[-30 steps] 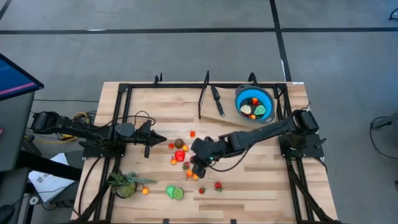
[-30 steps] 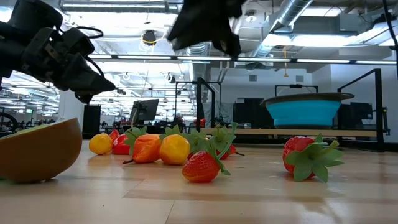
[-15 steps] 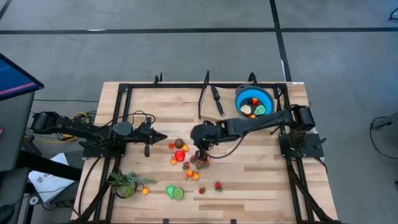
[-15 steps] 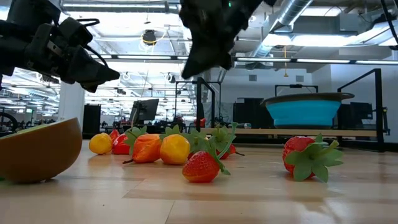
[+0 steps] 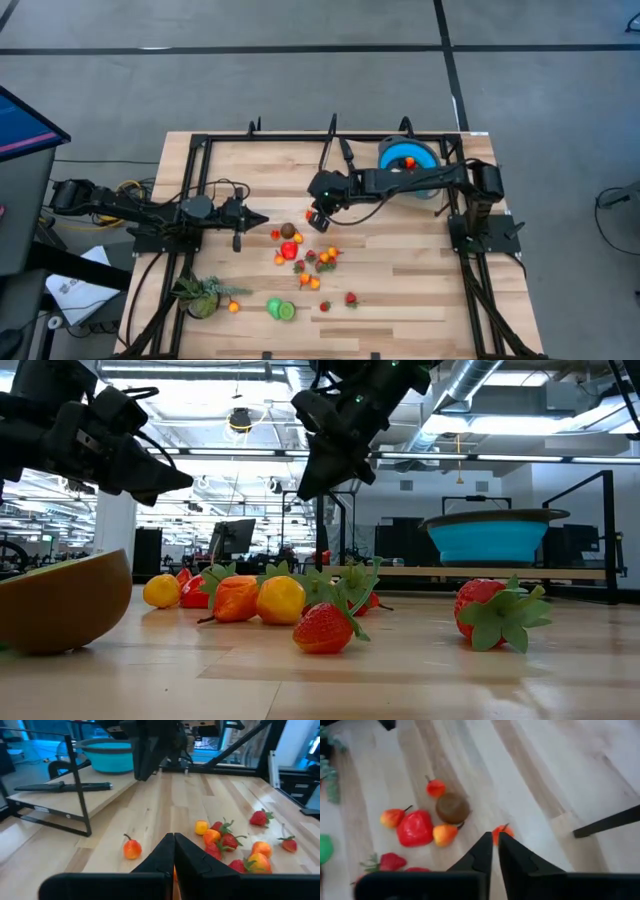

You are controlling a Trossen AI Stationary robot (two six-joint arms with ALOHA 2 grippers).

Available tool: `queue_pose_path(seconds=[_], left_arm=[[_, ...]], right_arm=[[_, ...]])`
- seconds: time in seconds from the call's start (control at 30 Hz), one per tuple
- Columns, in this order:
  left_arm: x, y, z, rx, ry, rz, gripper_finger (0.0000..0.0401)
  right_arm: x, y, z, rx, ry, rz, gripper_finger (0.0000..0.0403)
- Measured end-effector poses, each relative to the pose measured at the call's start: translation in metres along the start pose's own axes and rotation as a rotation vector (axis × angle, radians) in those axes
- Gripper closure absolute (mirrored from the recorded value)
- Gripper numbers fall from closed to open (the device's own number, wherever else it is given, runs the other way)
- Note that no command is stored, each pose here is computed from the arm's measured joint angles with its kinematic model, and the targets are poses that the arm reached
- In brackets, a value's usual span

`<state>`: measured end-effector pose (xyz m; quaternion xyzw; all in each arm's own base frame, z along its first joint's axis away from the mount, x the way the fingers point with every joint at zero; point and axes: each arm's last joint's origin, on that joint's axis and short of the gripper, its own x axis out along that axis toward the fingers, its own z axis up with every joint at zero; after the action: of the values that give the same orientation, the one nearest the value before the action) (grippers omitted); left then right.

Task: Pick & Place Fruit
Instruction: Put the orange pear into the blue colander

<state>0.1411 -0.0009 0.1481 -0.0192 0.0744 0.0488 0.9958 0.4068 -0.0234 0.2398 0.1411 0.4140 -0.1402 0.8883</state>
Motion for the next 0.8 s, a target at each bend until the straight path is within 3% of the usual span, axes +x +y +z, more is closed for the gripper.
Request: queue_pose_path(seconds=[0.4, 0.57, 0.8], left_arm=[[0.000, 0.002, 0.000, -0.009, -0.005, 0.075, 0.0400], [0.000, 0.002, 0.001, -0.010, -0.010, 0.075, 0.0400], [0.000, 0.002, 0.001, -0.010, -0.012, 0.075, 0.0400]], right_arm=[[0.009, 0.006, -0.012, -0.348, -0.037, 0.011, 0.0220], [0.022, -0.006, -0.021, -0.320, -0.069, 0.000, 0.0192], [0.034, -0.023, -0.029, -0.260, -0.124, -0.006, 0.0192]])
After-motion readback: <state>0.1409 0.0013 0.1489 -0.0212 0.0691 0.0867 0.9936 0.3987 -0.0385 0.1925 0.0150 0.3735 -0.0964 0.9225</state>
